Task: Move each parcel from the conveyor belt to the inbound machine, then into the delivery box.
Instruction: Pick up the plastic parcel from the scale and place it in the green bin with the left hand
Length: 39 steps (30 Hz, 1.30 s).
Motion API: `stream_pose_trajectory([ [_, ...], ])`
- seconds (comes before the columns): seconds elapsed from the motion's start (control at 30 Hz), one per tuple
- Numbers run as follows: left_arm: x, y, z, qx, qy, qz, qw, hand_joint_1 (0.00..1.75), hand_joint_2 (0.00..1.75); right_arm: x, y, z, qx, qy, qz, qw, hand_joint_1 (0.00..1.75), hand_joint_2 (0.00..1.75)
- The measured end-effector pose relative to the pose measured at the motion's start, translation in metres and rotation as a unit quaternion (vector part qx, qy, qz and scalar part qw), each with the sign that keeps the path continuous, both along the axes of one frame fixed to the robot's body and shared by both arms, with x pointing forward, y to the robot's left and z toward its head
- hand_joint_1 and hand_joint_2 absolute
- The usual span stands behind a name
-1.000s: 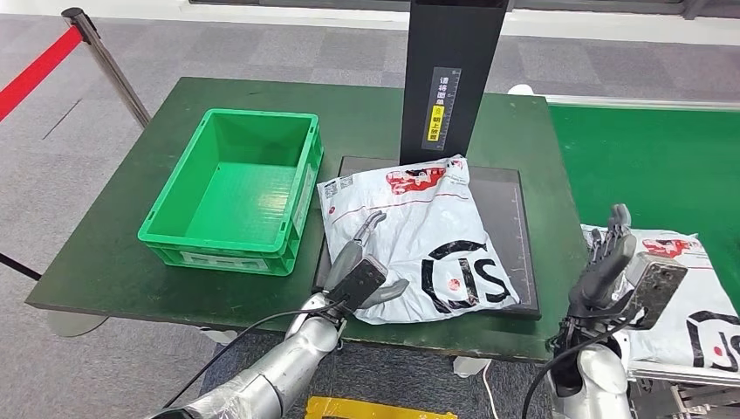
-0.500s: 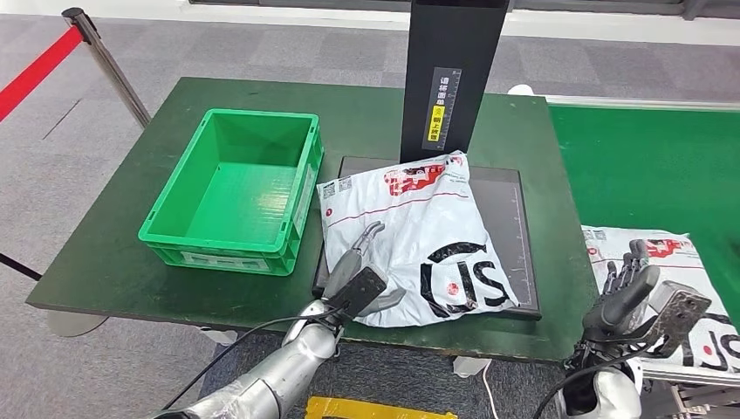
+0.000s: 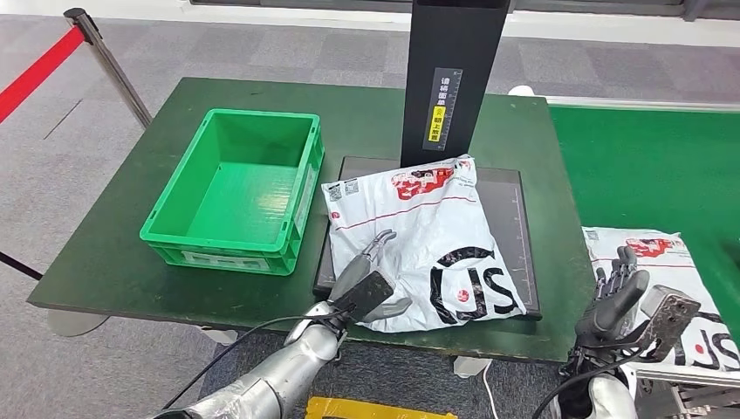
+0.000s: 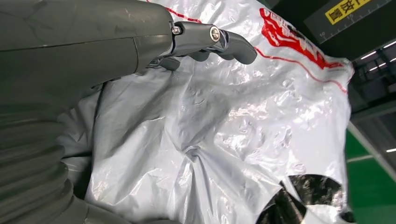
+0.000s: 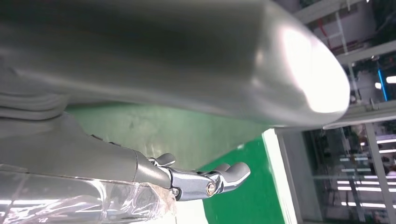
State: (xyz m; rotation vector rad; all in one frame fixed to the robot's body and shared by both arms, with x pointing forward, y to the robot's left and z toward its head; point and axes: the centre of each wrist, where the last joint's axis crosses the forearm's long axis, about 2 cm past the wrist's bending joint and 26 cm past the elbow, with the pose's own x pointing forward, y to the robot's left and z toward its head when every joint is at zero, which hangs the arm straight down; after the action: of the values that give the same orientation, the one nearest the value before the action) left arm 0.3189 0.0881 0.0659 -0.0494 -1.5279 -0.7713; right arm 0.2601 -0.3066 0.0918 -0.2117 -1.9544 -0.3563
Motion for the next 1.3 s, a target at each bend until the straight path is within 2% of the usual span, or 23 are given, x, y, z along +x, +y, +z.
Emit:
stream_pose_trajectory([
  [0.43, 0.01, -0.001, 0.009, 0.149, -0.013, 0.008, 0.989, 0.0, 1.75, -0.005, 0.007, 0.005, 0.023, -0.014, 0.02, 0.999, 0.0, 0.0],
  [0.83, 0.013, 0.002, 0.01, 0.222, -0.06, 0.03, 0.973, 0.0, 1.75, -0.012, 0.008, 0.004, 0.03, -0.016, 0.029, 0.999, 0.0, 0.0],
  [0.97, 0.013, 0.003, 0.009, 0.221, -0.058, 0.027, 0.973, 1.75, 1.75, -0.013, 0.008, 0.004, 0.033, -0.018, 0.036, 0.999, 0.0, 0.0],
  [1.3, 0.015, 0.006, 0.009, 0.215, -0.083, 0.02, 0.973, 1.75, 1.75, -0.024, 0.008, 0.007, 0.04, -0.02, 0.051, 0.998, 0.0, 0.0],
])
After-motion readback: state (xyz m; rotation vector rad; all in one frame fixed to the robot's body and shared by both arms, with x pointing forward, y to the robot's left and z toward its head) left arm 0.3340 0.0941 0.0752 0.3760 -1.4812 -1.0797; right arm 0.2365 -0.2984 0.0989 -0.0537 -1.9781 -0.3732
